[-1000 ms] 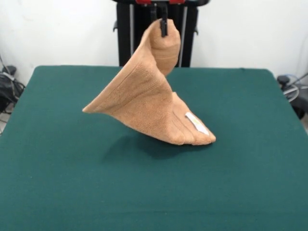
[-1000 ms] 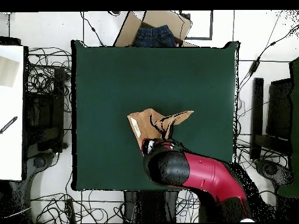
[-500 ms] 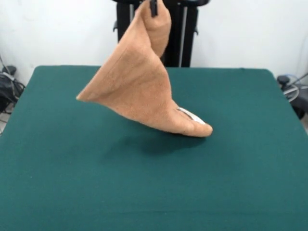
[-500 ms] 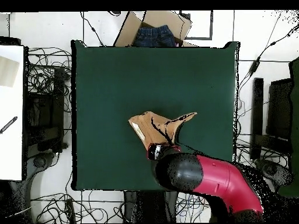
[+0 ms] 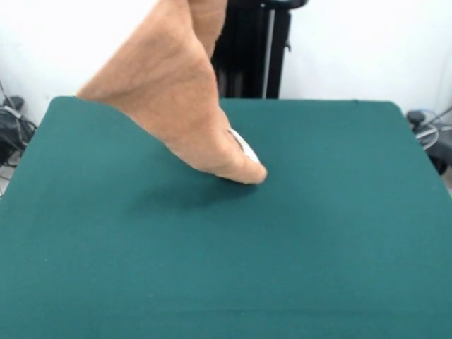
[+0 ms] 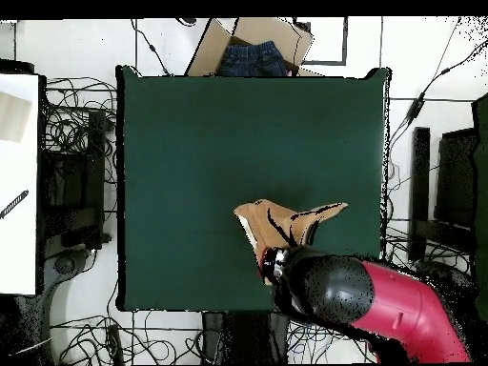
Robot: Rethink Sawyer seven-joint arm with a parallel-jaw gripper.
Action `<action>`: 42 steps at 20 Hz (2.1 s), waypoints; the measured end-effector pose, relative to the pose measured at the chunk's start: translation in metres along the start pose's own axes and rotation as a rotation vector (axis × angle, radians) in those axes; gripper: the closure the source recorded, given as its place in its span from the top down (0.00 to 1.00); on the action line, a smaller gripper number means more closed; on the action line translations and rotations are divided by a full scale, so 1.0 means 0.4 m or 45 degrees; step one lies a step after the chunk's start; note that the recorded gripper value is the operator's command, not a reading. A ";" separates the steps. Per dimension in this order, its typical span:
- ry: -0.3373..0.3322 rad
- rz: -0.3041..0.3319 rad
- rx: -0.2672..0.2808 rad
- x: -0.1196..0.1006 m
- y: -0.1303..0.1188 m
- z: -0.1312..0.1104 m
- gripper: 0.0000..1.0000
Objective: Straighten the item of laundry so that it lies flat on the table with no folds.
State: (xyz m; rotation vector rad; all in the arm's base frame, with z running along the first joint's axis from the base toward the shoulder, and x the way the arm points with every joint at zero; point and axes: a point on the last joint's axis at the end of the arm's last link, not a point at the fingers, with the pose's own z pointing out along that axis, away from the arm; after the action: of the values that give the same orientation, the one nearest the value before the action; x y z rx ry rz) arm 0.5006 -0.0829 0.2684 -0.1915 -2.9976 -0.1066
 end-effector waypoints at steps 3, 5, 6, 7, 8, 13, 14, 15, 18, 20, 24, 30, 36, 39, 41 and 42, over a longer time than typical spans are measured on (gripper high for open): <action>0.002 0.004 0.008 0.000 -0.037 -0.044 0.00; -0.002 0.003 0.011 -0.001 -0.050 -0.063 0.00; -0.009 -0.003 0.013 -0.002 -0.058 -0.073 0.00; -0.016 -0.008 0.016 -0.004 -0.065 -0.083 0.00; -0.023 -0.014 0.018 -0.005 -0.072 -0.093 0.00; -0.053 -0.046 0.033 -0.010 -0.091 -0.122 0.00; -0.057 -0.051 0.034 -0.011 -0.092 -0.126 0.00; -0.061 -0.062 0.032 -0.014 -0.092 -0.129 0.00; -0.063 -0.077 0.027 -0.015 -0.092 -0.130 0.00; -0.064 -0.089 0.023 -0.016 -0.092 -0.132 0.00; -0.066 -0.090 0.017 -0.017 -0.091 -0.134 0.00; -0.057 -0.087 0.013 -0.021 -0.094 -0.147 0.00; -0.026 -0.078 0.003 -0.024 -0.105 -0.175 0.00; -0.018 -0.073 -0.001 -0.026 -0.117 -0.186 0.00; -0.018 -0.071 -0.002 -0.029 -0.132 -0.197 0.00; -0.018 -0.071 -0.003 -0.029 -0.135 -0.199 0.00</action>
State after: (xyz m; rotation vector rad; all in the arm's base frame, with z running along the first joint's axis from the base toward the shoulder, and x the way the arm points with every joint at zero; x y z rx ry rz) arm 0.5153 -0.1441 0.3420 -0.1097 -3.0179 -0.1144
